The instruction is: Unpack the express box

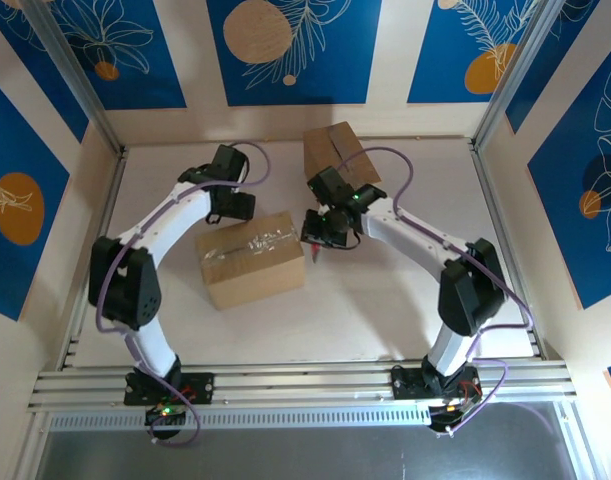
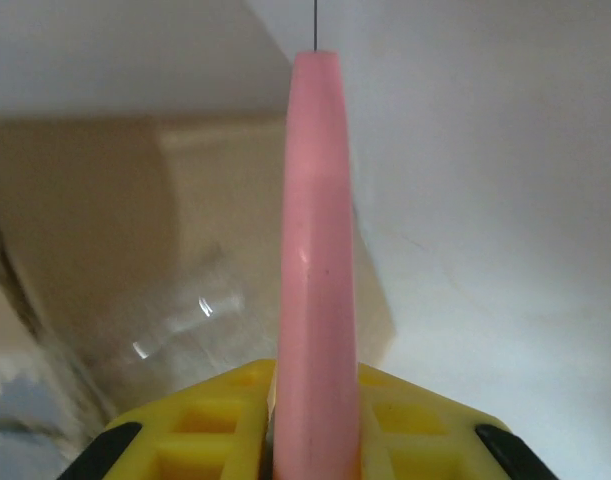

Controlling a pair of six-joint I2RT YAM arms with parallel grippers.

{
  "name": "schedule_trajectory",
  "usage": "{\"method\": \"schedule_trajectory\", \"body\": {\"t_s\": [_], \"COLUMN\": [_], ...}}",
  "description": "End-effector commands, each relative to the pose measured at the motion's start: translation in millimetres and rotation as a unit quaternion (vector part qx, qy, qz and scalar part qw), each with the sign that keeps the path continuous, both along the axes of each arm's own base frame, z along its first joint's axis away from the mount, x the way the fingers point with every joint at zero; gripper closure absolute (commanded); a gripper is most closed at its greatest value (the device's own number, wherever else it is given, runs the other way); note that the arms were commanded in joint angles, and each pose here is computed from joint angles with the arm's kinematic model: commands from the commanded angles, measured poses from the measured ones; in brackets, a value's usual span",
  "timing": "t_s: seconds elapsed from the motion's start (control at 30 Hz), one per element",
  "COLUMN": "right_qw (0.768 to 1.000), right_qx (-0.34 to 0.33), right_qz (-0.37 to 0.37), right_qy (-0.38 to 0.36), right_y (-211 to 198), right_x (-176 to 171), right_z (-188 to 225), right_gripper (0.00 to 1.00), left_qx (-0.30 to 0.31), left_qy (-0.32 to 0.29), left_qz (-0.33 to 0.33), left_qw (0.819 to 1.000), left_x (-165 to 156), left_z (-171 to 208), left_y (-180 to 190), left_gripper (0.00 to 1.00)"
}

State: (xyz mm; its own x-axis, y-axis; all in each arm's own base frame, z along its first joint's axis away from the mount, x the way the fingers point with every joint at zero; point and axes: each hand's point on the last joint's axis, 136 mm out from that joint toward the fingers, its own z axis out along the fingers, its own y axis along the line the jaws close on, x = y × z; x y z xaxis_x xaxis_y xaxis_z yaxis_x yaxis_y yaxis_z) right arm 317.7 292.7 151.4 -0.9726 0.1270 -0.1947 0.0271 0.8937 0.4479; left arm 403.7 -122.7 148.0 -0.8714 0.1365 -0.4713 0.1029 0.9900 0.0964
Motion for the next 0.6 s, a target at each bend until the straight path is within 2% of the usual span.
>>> {"method": "schedule_trajectory", "body": {"t_s": [0.0, 0.17, 0.3, 0.43, 0.57], "right_qw": [0.998, 0.996, 0.996, 0.993, 0.985], "right_qx": [0.036, 0.032, 0.001, -0.052, -0.133], "right_qz": [0.048, 0.063, 0.056, 0.041, 0.025], "right_qy": [-0.029, -0.056, -0.070, -0.093, -0.111], "right_y": [32, 50, 38, 2, -47], "right_x": [22, 63, 75, 55, 7], "right_z": [23, 30, 38, 54, 61], "right_gripper": [1.00, 1.00, 1.00, 1.00, 1.00], "left_qx": [0.010, -0.009, -0.012, 0.028, 0.067], "left_qy": [0.036, 0.054, 0.052, 0.033, 0.011], "left_qz": [0.050, 0.073, 0.076, 0.100, 0.139], "left_qw": [0.998, 0.996, 0.996, 0.994, 0.988], "left_x": [-36, -67, -80, -88, -98], "left_z": [-14, -23, -20, 3, 35], "left_y": [23, 30, 35, 58, 87], "left_gripper": [0.21, 0.21, 0.21, 0.20, 0.21]}}
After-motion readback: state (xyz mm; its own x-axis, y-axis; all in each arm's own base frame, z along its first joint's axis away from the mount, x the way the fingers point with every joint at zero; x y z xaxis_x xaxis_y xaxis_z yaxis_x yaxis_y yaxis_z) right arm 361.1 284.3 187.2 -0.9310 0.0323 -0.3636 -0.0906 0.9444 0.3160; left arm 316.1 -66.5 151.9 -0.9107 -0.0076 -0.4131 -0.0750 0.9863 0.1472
